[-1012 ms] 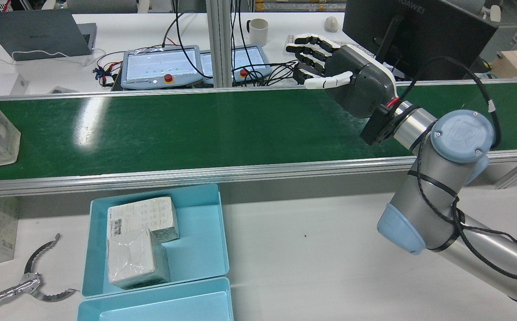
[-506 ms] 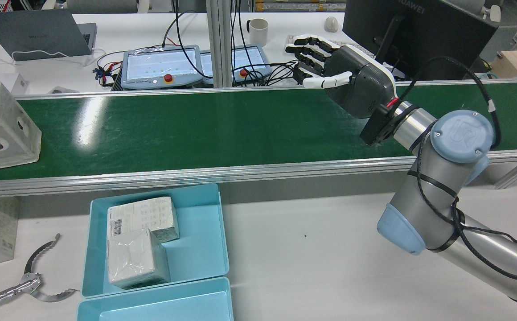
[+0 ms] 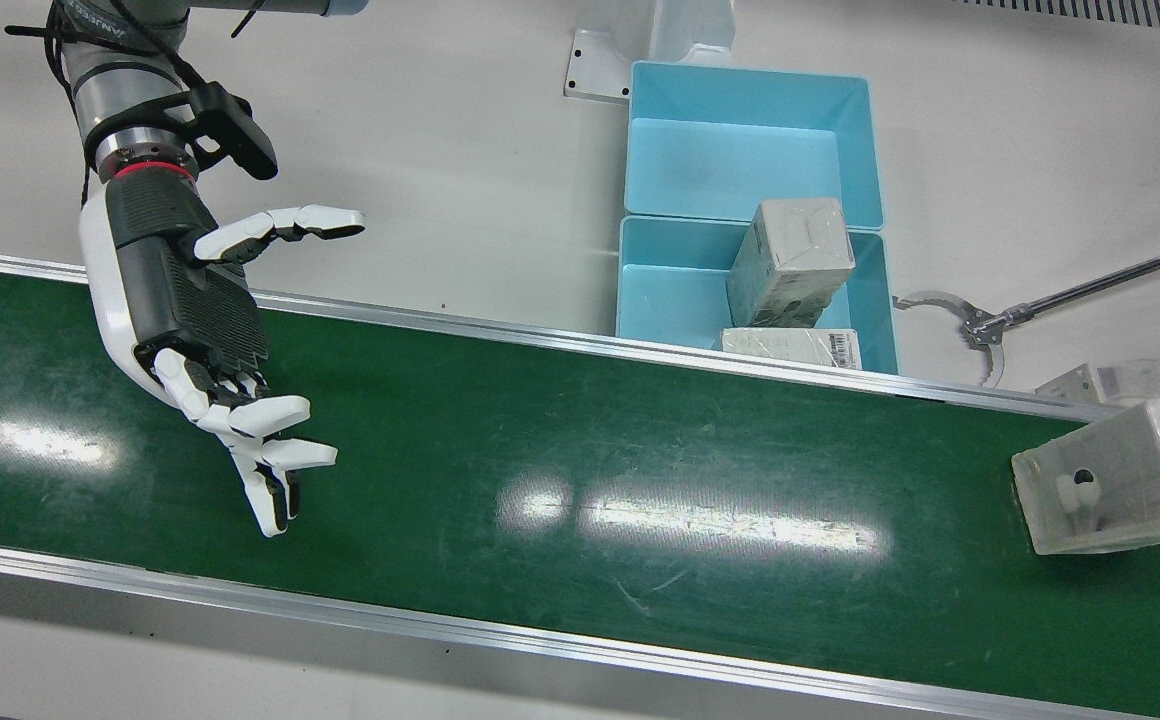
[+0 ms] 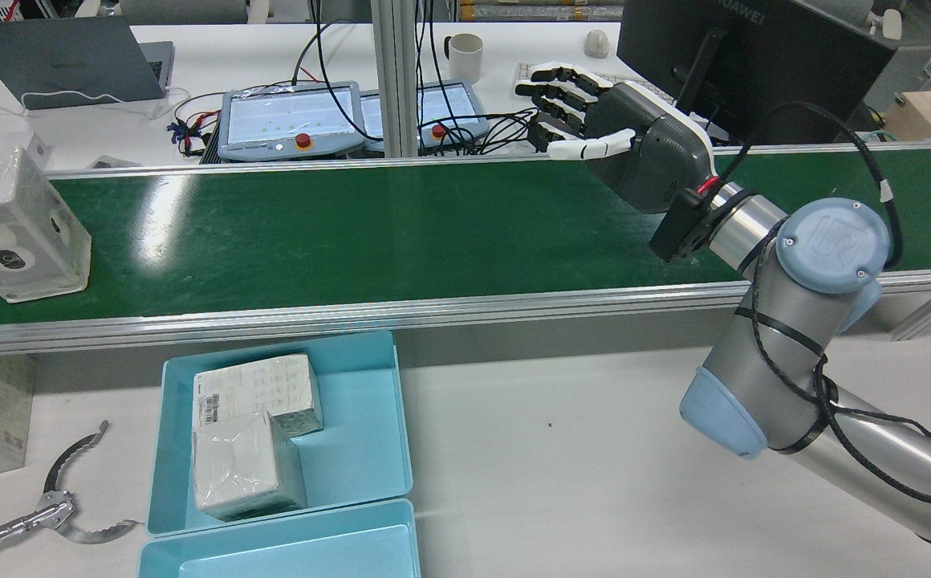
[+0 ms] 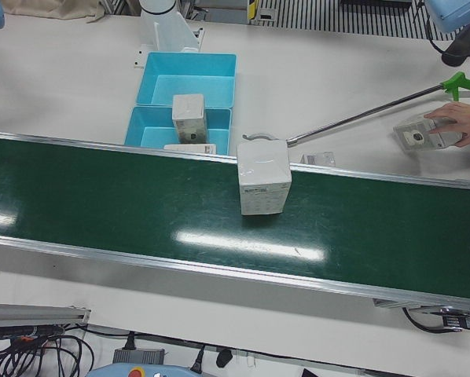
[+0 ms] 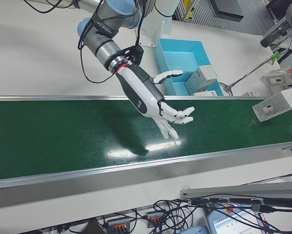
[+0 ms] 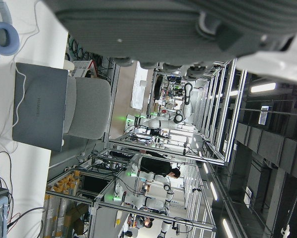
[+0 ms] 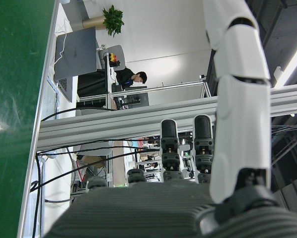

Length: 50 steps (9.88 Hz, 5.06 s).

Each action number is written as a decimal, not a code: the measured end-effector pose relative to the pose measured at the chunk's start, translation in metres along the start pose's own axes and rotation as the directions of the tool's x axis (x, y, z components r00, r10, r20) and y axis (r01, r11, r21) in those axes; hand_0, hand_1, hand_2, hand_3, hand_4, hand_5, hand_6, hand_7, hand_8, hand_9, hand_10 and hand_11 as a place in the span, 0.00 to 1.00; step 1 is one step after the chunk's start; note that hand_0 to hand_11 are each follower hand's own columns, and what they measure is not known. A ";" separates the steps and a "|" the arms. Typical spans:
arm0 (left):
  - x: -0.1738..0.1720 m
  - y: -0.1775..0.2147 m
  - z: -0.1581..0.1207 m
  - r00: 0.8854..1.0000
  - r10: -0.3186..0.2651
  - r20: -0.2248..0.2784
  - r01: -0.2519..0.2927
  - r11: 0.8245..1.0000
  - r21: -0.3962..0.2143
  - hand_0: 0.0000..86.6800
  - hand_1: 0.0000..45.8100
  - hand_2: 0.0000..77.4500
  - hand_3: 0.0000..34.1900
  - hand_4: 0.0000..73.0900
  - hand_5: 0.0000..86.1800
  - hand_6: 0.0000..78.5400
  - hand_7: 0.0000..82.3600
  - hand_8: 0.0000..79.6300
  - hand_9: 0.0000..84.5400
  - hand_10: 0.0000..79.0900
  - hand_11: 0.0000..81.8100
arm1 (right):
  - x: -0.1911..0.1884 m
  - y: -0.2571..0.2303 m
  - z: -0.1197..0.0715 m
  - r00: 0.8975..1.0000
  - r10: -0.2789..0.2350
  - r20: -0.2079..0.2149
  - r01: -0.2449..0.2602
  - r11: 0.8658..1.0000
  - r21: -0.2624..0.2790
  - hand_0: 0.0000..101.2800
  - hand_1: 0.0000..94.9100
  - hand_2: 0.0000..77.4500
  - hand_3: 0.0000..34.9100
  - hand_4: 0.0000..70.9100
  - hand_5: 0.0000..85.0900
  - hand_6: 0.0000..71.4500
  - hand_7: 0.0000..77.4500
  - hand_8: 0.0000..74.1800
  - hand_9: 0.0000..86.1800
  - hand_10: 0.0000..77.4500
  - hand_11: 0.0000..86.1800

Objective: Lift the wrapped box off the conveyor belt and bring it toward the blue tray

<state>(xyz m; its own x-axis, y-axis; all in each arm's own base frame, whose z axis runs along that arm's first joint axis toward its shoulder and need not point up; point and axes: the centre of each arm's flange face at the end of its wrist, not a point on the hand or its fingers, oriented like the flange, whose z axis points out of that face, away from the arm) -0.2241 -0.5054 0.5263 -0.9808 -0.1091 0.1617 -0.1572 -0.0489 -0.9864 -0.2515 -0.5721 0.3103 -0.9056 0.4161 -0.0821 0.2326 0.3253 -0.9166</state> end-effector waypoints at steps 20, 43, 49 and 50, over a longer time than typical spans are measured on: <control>0.000 0.000 0.000 1.000 0.000 0.000 0.000 1.000 0.000 0.00 0.00 0.01 0.00 0.00 0.01 0.00 0.00 0.00 0.00 0.00 0.00 | 0.026 -0.018 0.012 0.998 -0.054 -0.031 0.055 0.998 0.035 0.46 0.12 0.13 0.53 0.18 0.38 0.07 0.32 0.00 0.06 0.00 0.01; 0.000 0.000 0.000 1.000 0.000 0.000 0.000 1.000 0.000 0.00 0.00 0.01 0.00 0.00 0.01 0.00 0.00 0.00 0.00 0.00 0.00 | 0.010 -0.025 0.007 0.986 -0.155 -0.067 0.158 0.987 0.041 0.48 0.16 0.19 0.49 0.12 0.38 0.05 0.30 0.00 0.06 0.00 0.01; 0.000 0.000 0.000 1.000 0.000 0.000 0.000 1.000 0.000 0.00 0.00 0.01 0.00 0.00 0.01 0.00 0.00 0.00 0.00 0.01 0.00 | 0.012 -0.023 0.007 0.986 -0.150 -0.071 0.153 0.987 0.037 0.47 0.16 0.22 0.49 0.12 0.38 0.04 0.30 0.00 0.06 0.00 0.01; 0.000 0.000 0.000 1.000 0.000 0.000 0.000 1.000 0.000 0.00 0.00 0.01 0.00 0.00 0.01 0.00 0.01 0.00 0.00 0.01 0.00 | 0.014 -0.022 0.008 0.986 -0.150 -0.073 0.152 0.988 0.035 0.47 0.16 0.22 0.49 0.12 0.37 0.04 0.28 0.00 0.06 0.00 0.01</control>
<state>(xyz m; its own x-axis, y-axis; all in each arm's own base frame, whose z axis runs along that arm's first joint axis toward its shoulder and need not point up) -0.2241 -0.5055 0.5263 -0.9808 -0.1091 0.1617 -0.1572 -0.0488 -0.9864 -0.2725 -0.5802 0.3264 -0.9020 0.4234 0.0846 0.0793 0.3550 -0.9315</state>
